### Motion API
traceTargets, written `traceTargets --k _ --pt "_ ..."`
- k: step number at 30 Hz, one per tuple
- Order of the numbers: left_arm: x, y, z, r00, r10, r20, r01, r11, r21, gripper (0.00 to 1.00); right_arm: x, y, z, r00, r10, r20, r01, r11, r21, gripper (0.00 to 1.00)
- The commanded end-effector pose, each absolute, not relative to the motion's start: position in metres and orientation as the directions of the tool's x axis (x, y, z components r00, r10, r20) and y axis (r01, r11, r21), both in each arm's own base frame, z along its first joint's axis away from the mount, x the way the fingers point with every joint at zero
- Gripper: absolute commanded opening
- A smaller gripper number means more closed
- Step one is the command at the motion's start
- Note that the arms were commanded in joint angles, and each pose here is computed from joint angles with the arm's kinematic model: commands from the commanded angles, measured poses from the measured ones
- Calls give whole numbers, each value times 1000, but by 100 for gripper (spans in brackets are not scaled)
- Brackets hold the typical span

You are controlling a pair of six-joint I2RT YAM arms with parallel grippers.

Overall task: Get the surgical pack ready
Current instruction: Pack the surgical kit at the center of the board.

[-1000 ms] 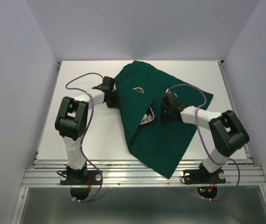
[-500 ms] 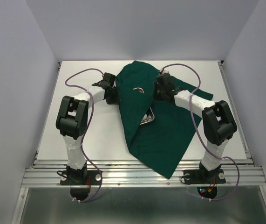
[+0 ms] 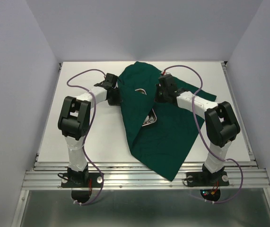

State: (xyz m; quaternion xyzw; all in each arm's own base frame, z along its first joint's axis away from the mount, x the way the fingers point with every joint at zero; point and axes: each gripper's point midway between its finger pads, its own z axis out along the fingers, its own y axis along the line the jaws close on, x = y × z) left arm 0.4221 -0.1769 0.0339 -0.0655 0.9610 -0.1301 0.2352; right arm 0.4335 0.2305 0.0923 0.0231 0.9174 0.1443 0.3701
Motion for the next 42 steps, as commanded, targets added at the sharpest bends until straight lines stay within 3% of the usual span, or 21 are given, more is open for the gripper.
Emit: traceTargets --k 1,20,31,36,42 --pt "436 -184 46 -869 -178 -461 -41 955 -293 0 447 237 117 -675 182 -715 -87 942 323 1" --pt "437 -220 61 -868 -139 -477 23 947 -319 0 440 254 56 -768 148 -623 -95 936 339 1" --pt "434 -185 68 -849 -168 -501 -39 965 -258 0 436 263 42 -793 127 -596 -126 923 363 1" --pt "428 -163 53 -862 -204 -465 -92 964 -251 0 439 274 40 -798 99 -594 -162 915 370 1" --pt "427 -176 49 -874 -180 -451 -61 962 -266 0 444 280 40 -798 93 -595 -178 908 380 1"
